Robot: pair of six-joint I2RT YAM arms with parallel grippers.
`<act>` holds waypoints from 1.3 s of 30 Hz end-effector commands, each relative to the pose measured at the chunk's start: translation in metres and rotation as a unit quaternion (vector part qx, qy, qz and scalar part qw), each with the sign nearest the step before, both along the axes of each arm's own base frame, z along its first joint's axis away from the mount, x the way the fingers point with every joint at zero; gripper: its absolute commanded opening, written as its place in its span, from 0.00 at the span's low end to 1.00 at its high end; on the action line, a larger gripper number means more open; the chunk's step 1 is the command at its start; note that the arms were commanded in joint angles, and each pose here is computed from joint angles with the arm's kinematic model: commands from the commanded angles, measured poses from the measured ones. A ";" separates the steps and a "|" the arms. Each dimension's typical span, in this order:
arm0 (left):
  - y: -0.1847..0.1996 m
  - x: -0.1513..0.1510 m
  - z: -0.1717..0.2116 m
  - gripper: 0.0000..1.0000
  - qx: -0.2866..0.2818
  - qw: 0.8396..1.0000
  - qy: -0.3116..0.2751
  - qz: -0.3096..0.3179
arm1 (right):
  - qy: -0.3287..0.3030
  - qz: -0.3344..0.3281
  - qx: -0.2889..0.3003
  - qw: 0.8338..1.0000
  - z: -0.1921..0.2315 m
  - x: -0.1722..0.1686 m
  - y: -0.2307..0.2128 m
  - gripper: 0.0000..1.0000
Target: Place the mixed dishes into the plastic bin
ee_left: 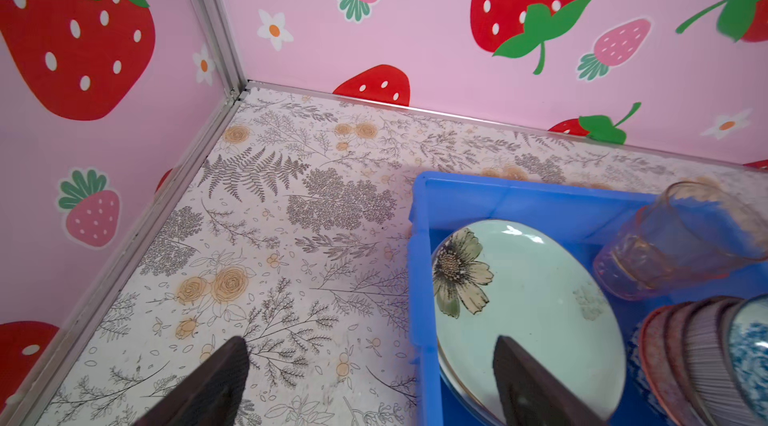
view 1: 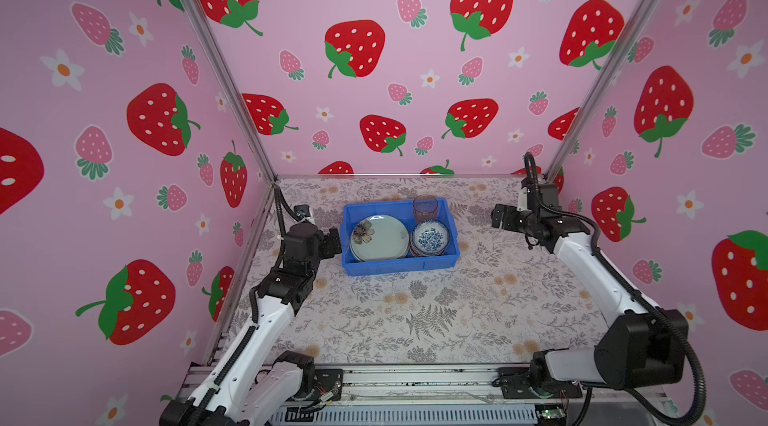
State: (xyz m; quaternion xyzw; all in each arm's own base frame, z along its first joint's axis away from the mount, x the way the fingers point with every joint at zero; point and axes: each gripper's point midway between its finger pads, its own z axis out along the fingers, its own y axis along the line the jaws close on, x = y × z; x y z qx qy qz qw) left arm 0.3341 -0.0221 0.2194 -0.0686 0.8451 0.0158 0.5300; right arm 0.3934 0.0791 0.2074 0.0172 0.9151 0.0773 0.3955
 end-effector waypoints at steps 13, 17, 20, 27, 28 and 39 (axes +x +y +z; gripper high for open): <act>0.014 0.047 -0.053 0.95 0.099 0.994 -0.046 0.016 | -0.118 0.003 -0.037 0.992 0.002 0.014 -0.017 0.99; 0.016 0.053 -0.070 0.95 0.099 0.994 -0.043 0.012 | -0.138 -0.009 -0.072 0.988 -0.005 0.010 -0.030 0.99; 0.019 0.055 -0.077 0.95 0.107 0.993 -0.038 0.008 | -0.161 -0.017 -0.089 0.983 -0.011 0.005 -0.036 0.99; 0.036 0.056 -0.095 0.95 0.060 0.998 -0.032 0.010 | -0.247 -0.042 -0.098 0.963 -0.026 -0.011 -0.048 0.99; 0.037 0.057 -0.098 0.95 0.055 0.998 -0.031 0.008 | -0.256 -0.044 -0.100 0.961 -0.029 -0.013 -0.049 0.99; 0.035 0.063 -0.122 0.96 0.036 0.999 -0.024 -0.012 | -0.258 -0.018 -0.141 0.956 -0.067 -0.019 -0.052 0.99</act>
